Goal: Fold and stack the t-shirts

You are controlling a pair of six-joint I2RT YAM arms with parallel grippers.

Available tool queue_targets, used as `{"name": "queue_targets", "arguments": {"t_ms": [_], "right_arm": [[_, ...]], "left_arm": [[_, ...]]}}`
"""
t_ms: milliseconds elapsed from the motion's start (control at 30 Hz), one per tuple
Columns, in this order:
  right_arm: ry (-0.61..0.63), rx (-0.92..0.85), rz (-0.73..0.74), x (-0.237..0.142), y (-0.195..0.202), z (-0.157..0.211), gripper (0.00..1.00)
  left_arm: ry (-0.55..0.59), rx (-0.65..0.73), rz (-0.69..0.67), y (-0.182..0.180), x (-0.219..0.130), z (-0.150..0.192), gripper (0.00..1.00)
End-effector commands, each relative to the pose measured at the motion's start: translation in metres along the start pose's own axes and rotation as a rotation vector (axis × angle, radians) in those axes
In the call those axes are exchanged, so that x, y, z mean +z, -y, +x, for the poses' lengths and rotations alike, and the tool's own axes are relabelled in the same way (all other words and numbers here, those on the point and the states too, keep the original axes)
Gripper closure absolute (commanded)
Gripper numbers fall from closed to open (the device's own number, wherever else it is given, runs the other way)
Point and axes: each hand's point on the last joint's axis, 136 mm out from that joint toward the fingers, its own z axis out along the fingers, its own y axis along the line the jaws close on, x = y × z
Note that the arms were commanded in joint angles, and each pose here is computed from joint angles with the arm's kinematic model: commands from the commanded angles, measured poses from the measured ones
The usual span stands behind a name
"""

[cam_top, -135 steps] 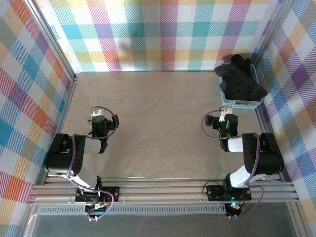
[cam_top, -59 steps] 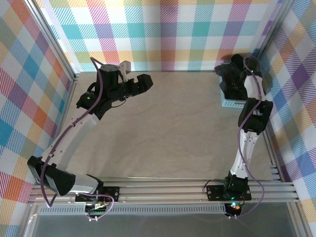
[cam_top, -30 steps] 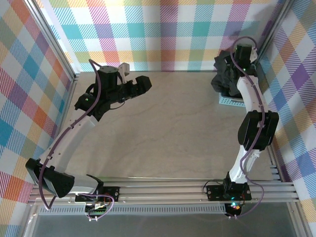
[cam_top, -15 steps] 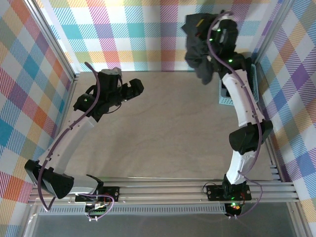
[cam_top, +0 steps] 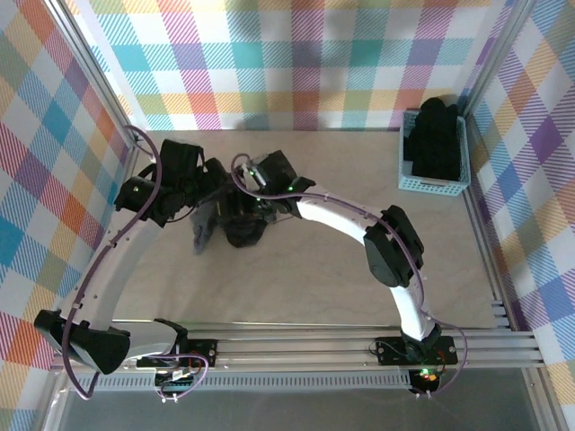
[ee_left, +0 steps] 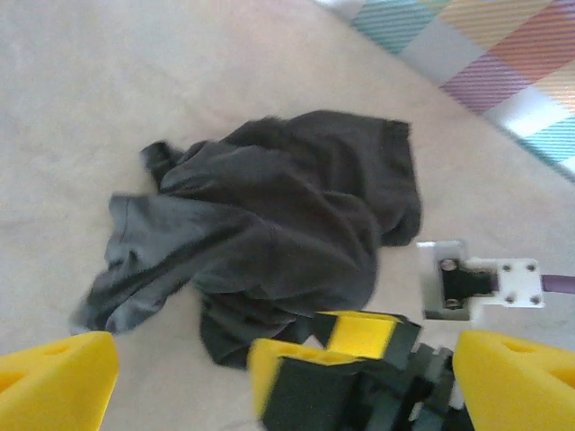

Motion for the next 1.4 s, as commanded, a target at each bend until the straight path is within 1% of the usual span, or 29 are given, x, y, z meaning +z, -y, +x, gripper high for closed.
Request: {"name": "queue_targets", "arguments": {"t_ms": [0,100,200,300,400,467,567,667,733,800,833,867,900,933,967,1033,1067,1200,1367], "right_arm": [[0.155,0.055,0.001,-0.061,0.03,-0.063,0.23],[0.129,0.174,0.134,-0.059,0.092,-0.066,0.26],[0.104,0.262,0.262,-0.047,0.149,-0.064,0.26],[0.103,0.379,0.286,-0.036,0.19,-0.069,0.28],[0.104,0.426,0.266,-0.022,0.204,-0.08,0.3],[0.091,0.446,0.244,-0.011,0.204,-0.085,0.33],[0.065,0.481,0.261,0.005,0.21,-0.081,0.34],[0.041,0.534,0.287,0.018,0.223,-0.072,0.41],[0.042,0.55,0.294,0.023,0.228,-0.071,0.48],[0.055,0.554,0.291,0.026,0.231,-0.073,0.57],[0.062,0.552,0.29,0.026,0.231,-0.075,0.64],[0.072,0.549,0.291,0.025,0.231,-0.079,0.76],[0.088,0.541,0.298,0.022,0.231,-0.083,0.87],[0.105,0.536,0.305,0.017,0.231,-0.087,0.96],[0.128,0.531,0.317,0.009,0.232,-0.092,1.0],[0.19,0.527,0.346,-0.014,0.233,-0.105,1.0],[0.217,0.527,0.36,-0.025,0.234,-0.11,1.0],[0.321,0.534,0.425,-0.085,0.235,-0.127,1.0],[0.396,0.559,0.511,-0.152,0.238,-0.125,1.0]], "left_arm": [[-0.123,-0.017,-0.081,-0.025,0.012,0.035,0.04],[-0.206,-0.063,-0.088,-0.032,0.035,0.062,0.04],[-0.298,-0.128,-0.077,-0.027,0.061,0.084,0.02],[-0.358,-0.244,-0.036,-0.011,0.088,0.098,0.01],[-0.371,-0.408,0.036,0.013,0.114,0.103,0.01],[-0.371,-0.477,0.053,0.027,0.128,0.105,0.01],[-0.367,-0.502,-0.002,0.033,0.144,0.109,0.03],[-0.338,-0.497,-0.051,0.032,0.161,0.107,0.09],[-0.323,-0.517,-0.083,0.027,0.172,0.107,0.17],[-0.312,-0.522,-0.141,0.015,0.184,0.109,0.33],[-0.305,-0.517,-0.159,0.01,0.187,0.108,0.42],[-0.296,-0.507,-0.178,0.005,0.189,0.106,0.57],[-0.285,-0.502,-0.212,-0.004,0.187,0.103,0.77],[-0.273,-0.5,-0.228,-0.01,0.184,0.099,0.88],[-0.251,-0.488,-0.231,-0.014,0.18,0.092,0.92],[-0.207,-0.47,-0.225,-0.02,0.167,0.074,0.98],[-0.19,-0.467,-0.219,-0.023,0.161,0.067,1.0],[-0.141,-0.473,-0.193,-0.042,0.135,0.041,1.0],[-0.075,-0.529,-0.163,-0.072,0.108,0.014,1.0]]}}
